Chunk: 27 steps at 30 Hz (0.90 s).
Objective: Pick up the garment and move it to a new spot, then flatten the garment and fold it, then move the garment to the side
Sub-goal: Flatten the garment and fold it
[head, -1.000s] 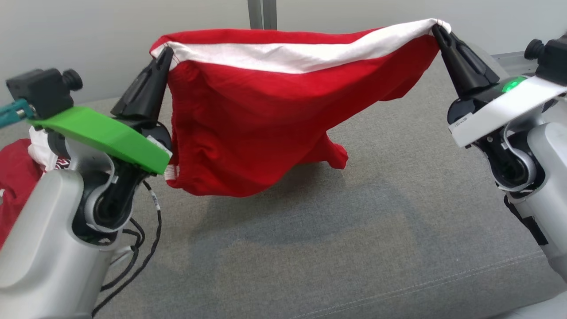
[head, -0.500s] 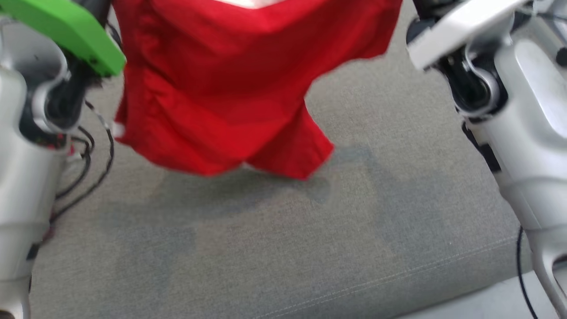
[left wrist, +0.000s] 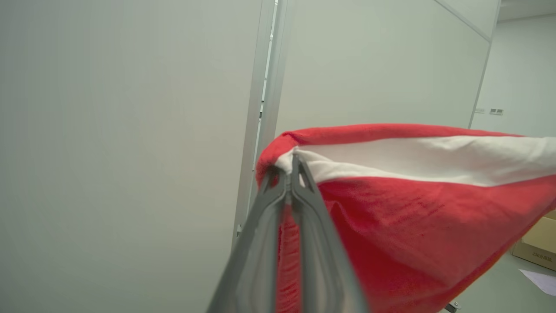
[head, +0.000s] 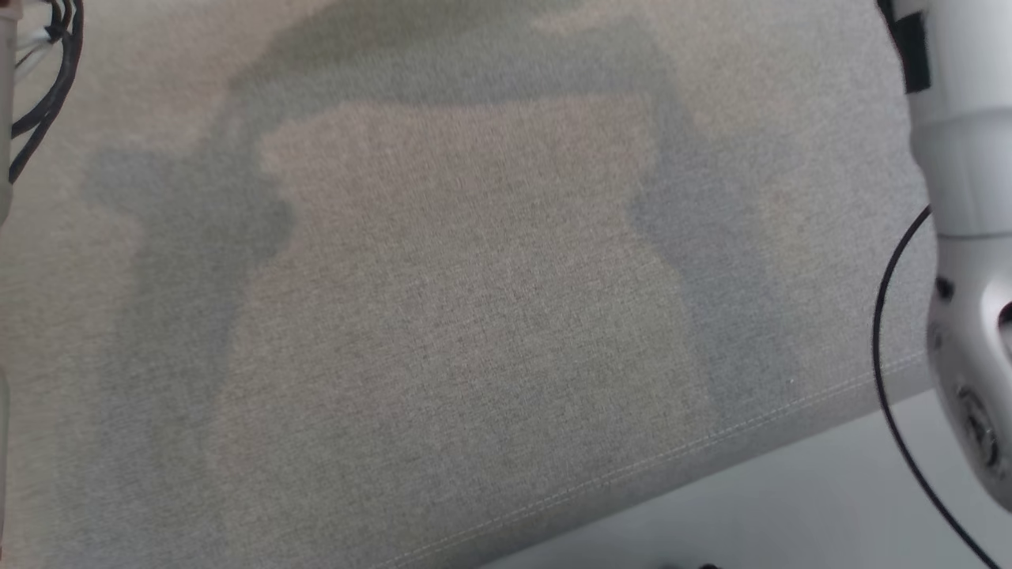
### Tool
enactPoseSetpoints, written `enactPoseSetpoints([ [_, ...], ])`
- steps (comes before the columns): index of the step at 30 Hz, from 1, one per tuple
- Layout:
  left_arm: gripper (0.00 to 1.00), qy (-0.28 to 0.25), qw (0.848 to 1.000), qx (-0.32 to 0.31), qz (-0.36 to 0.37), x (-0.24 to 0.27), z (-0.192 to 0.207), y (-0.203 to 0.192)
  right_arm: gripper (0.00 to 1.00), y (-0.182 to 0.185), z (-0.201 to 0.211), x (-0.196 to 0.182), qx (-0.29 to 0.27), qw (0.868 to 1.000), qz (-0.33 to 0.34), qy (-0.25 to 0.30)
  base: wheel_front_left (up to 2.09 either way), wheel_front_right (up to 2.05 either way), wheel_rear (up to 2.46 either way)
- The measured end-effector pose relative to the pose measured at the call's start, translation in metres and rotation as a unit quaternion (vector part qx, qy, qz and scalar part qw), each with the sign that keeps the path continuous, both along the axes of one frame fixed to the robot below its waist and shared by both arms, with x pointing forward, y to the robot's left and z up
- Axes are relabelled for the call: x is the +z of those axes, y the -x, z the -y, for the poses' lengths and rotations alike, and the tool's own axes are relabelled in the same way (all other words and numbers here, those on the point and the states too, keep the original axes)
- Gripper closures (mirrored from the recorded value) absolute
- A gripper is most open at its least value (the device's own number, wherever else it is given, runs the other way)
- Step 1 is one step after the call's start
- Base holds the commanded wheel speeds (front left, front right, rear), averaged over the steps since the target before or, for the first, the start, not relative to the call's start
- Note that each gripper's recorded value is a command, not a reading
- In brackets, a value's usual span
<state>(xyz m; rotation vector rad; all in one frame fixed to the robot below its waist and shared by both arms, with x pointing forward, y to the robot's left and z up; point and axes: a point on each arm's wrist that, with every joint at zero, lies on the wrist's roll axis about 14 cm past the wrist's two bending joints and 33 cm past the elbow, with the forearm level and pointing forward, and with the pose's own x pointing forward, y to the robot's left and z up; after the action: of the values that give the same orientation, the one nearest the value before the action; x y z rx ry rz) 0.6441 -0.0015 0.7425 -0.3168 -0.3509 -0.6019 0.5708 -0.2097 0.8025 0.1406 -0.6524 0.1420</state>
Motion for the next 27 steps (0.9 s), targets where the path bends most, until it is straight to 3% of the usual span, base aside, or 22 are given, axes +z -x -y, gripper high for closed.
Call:
enactPoseSetpoints([
  [3, 1.00, -0.015, 0.999, 0.001, -0.043, -0.063, -0.001, -0.025, 1.00, -0.020, -0.009, -0.069, 0.007, 0.998, -0.063, 0.011, 0.00, 0.00, 0.00],
  [7, 1.00, -0.025, 0.990, -0.008, -0.137, -0.178, -0.001, -0.033, 1.00, -0.029, -0.026, -0.172, 0.032, 0.986, -0.164, 0.023, 0.00, 0.00, 0.00],
  [11, 1.00, -0.001, 0.982, -0.020, -0.187, -0.242, 0.000, -0.023, 1.00, -0.022, -0.027, -0.230, 0.048, 0.975, -0.218, 0.019, 0.00, 0.00, 0.00],
  [19, 1.00, 0.042, 0.975, -0.047, -0.214, -0.271, -0.009, 0.024, 1.00, 0.012, -0.030, -0.263, 0.077, 0.966, -0.245, 0.005, 0.00, 0.00, 0.00],
  [27, 1.00, 0.017, 0.965, -0.050, -0.257, -0.300, -0.030, 0.090, 1.00, 0.054, -0.033, -0.272, 0.086, 0.963, -0.257, 0.011, 0.00, 0.00, 0.00],
])
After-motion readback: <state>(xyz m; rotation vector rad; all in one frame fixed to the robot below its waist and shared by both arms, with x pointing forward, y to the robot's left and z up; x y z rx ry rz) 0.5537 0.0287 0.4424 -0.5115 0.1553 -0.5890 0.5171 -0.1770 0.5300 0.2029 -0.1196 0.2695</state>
